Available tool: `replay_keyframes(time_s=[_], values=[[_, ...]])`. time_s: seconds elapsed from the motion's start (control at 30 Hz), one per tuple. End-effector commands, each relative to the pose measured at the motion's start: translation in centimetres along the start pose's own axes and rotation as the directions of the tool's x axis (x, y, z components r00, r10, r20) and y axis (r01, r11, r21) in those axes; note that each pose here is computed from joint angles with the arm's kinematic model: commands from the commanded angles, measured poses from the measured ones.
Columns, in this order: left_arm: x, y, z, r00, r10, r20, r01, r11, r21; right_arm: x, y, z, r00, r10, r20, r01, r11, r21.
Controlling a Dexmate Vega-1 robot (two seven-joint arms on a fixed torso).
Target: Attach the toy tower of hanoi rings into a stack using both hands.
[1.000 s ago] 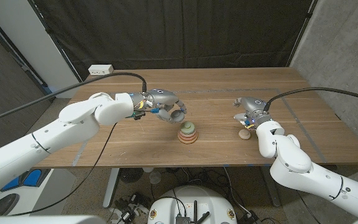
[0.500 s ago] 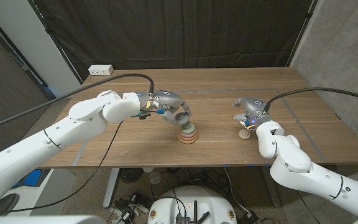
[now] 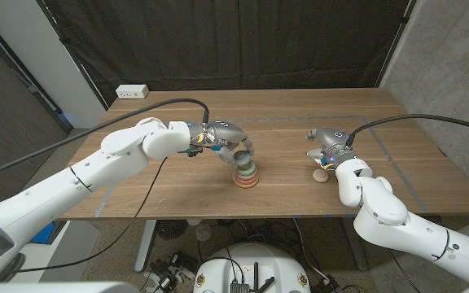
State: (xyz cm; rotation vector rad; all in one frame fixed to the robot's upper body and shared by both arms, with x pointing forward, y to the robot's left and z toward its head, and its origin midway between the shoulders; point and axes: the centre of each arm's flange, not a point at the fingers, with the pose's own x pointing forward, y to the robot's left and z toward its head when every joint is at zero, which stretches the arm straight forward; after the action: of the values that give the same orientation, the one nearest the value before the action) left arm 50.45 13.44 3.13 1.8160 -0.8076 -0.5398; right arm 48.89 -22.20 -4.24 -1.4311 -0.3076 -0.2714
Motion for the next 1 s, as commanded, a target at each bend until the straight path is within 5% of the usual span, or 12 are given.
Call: replay_keyframes(time_s=[0.03,1.0], values=[[1.2,-0.5,0.2,1.0,-0.02,0.019,0.02,1.0,0.001,0.0,0.0,-0.1,1.0,0.001,-0.002,-0.001,1.0,0.001],[2.6,-1.5,0.1,0.999,-0.043,0.023,0.043,0.999,0.0,0.5,0.2,-0.4,1.0,0.008,-0.008,-0.008,1.0,0.009]])
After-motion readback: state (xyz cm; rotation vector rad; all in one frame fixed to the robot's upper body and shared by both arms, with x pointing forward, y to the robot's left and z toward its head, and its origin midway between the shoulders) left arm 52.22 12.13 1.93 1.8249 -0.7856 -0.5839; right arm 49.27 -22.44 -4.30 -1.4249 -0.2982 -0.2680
